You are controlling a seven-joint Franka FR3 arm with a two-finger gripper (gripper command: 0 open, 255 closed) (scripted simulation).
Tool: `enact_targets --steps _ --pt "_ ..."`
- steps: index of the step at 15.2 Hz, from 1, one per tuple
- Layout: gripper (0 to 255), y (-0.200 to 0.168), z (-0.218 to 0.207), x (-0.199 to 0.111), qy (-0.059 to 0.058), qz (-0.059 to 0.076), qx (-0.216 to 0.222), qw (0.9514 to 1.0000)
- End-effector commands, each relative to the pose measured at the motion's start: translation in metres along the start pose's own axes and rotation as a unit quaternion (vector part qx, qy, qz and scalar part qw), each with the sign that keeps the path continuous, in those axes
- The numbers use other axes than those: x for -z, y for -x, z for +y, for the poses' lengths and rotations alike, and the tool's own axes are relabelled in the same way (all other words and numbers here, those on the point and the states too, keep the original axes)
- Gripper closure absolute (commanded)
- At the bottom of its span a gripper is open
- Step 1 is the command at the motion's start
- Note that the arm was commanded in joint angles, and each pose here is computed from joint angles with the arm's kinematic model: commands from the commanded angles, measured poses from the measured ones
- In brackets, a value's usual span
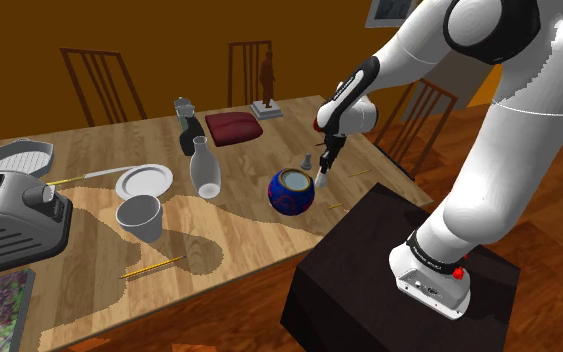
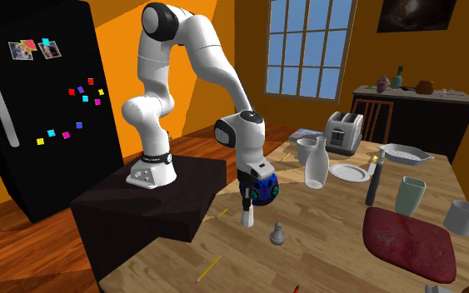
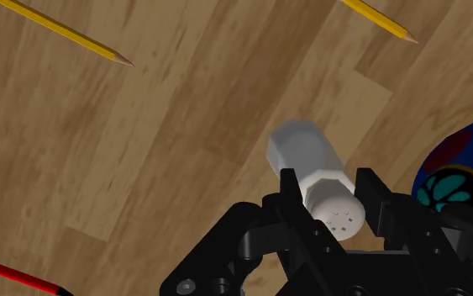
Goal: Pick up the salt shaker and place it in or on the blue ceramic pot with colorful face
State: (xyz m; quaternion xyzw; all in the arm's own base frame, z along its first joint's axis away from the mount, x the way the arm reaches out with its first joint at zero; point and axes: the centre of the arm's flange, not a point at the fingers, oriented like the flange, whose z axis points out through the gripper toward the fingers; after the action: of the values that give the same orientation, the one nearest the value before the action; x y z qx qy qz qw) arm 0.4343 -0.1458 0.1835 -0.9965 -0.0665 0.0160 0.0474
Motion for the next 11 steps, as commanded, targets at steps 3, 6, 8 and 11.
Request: enact_targets --steps 3,6,8,11 --pt "255 0.001 -0.002 0.022 0.000 0.000 0.000 1.0000" --pt "255 0.001 -0.004 0.037 0.000 0.000 0.000 1.0000" --pt "255 0.001 -0.005 0.048 0.000 0.000 0.000 1.0000" --pt "255 0.002 -0.006 0.064 0.000 0.000 0.000 1.0000"
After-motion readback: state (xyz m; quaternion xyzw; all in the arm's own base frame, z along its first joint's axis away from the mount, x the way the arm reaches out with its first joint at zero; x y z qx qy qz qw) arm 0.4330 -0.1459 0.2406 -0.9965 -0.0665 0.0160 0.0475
